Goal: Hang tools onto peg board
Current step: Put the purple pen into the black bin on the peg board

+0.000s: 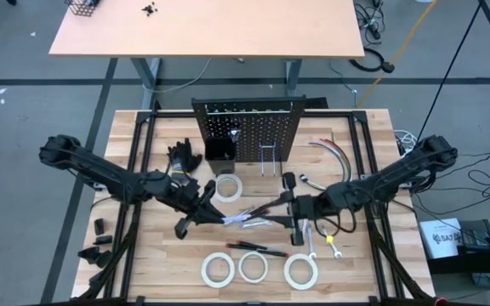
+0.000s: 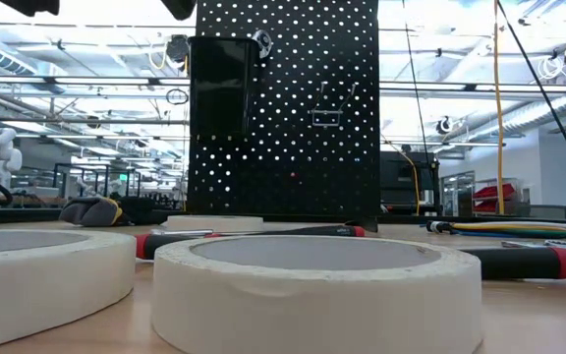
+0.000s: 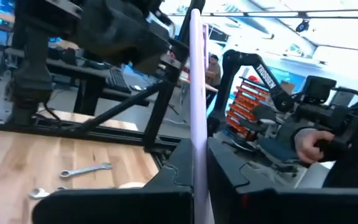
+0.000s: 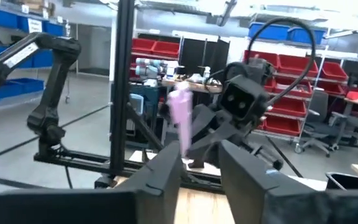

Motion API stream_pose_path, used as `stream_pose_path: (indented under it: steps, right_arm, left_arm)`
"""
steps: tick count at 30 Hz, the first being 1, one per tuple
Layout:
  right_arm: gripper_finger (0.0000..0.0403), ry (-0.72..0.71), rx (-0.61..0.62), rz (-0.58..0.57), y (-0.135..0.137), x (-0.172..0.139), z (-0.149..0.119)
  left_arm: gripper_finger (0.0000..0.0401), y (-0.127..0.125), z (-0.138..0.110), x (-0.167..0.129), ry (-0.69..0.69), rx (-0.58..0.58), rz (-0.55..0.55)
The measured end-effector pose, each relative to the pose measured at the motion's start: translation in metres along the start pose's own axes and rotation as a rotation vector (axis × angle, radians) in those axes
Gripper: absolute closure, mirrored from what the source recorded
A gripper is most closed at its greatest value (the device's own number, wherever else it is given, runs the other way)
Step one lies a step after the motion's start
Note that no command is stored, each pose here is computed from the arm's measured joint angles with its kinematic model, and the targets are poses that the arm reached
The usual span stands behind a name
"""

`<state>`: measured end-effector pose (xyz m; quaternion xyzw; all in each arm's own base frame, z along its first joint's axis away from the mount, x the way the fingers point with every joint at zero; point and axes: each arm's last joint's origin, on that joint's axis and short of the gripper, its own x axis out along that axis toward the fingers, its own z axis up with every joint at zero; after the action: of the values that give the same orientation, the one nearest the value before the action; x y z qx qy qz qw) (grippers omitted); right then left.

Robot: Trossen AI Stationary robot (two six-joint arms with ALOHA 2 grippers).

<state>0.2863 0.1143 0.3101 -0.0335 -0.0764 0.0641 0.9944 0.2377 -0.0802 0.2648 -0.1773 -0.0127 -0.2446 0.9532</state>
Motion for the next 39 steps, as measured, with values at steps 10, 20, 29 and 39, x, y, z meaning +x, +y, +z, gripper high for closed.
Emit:
stream_pose_path:
  steps: [10, 20, 29, 39]
  right_arm:
    - [0.0199, -0.039, 0.043, 0.007, -0.016, 0.006, 0.003]
    - [0.0198, -0.025, -0.058, 0.085, -0.025, 0.028, 0.019]
    - [0.0199, -0.007, -0.127, 0.138, -0.021, 0.058, 0.024]
    - [0.0231, -0.004, -0.124, 0.137, -0.022, 0.06, 0.028]
  left_arm:
    - [0.0389, -0.003, 0.004, 0.0, -0.041, -0.028, -0.027]
    - [0.0389, 0.001, 0.005, 0.0, -0.043, -0.14, -0.018]
    - [0.0389, 0.001, 0.007, -0.001, -0.052, -0.115, -0.041]
    - [0.0389, 0.0, 0.007, -0.001, -0.045, -0.114, -0.062]
